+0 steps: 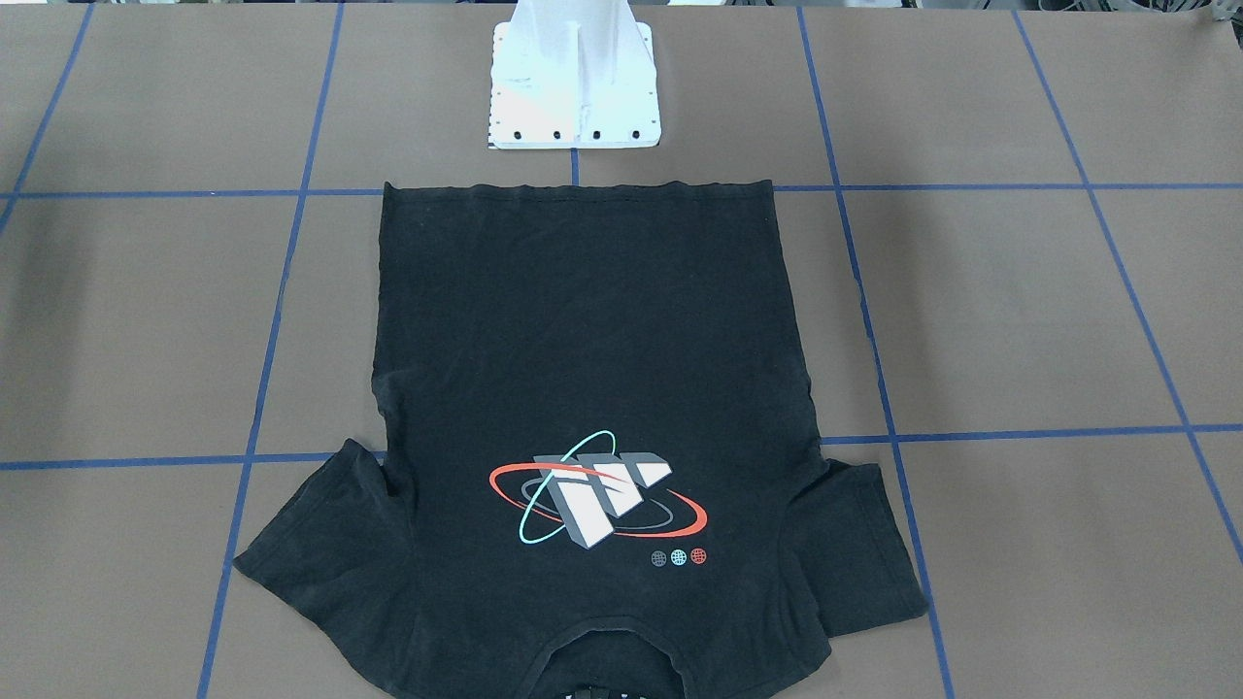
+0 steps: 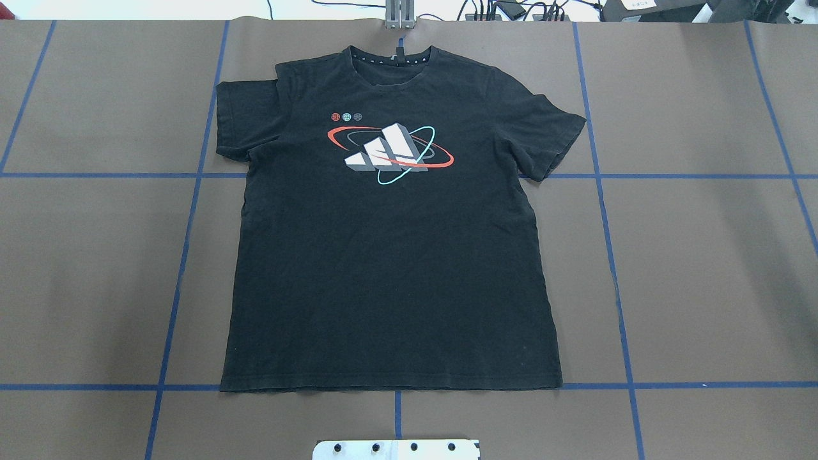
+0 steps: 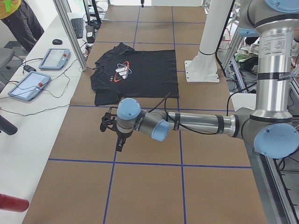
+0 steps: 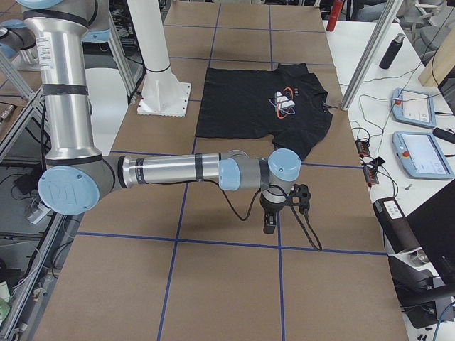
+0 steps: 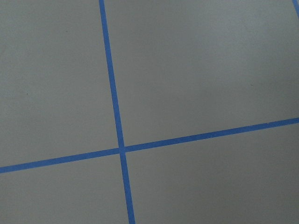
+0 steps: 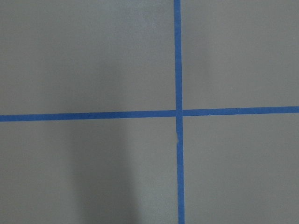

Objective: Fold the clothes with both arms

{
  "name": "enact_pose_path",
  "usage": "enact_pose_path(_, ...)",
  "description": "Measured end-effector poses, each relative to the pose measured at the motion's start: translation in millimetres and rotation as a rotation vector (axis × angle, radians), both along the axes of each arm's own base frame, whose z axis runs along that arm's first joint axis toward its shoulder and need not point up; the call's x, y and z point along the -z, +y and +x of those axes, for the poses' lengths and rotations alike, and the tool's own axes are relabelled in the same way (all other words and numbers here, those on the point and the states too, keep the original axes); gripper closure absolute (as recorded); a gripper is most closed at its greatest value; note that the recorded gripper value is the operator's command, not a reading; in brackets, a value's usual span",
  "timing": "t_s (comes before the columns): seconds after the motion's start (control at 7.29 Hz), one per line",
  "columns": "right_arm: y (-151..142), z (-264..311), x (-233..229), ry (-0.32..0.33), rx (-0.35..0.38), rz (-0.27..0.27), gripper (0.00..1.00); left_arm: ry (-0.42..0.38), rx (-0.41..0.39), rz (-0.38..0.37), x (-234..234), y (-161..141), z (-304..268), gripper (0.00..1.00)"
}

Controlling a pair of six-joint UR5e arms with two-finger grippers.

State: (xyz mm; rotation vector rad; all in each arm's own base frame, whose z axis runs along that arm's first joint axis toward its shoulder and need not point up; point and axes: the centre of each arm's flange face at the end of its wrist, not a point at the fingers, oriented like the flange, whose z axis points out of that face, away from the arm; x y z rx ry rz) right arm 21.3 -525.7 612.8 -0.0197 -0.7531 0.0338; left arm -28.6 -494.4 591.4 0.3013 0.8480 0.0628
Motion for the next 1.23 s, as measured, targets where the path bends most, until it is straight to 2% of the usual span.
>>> enact_pose_path(0.69,-2.0,-5.5,7.0,-0.014,0.003,0.012,0.0,0.007,-0.002,0.005,1.6,0.4,0.9,0.0)
enact_pose_path(0.96,-12.7,-45.0,25.3,-0.026,0.067,0.043,0.0,0.007,-0.001,0.007,2.4,0.6,0.7,0.0)
enact_pose_path(1.23,-26.8,-113.8,53.7,-0.048,0.156,0.123,0.0,0.01,-0.002,0.007,2.6,1.9,0.9,0.0)
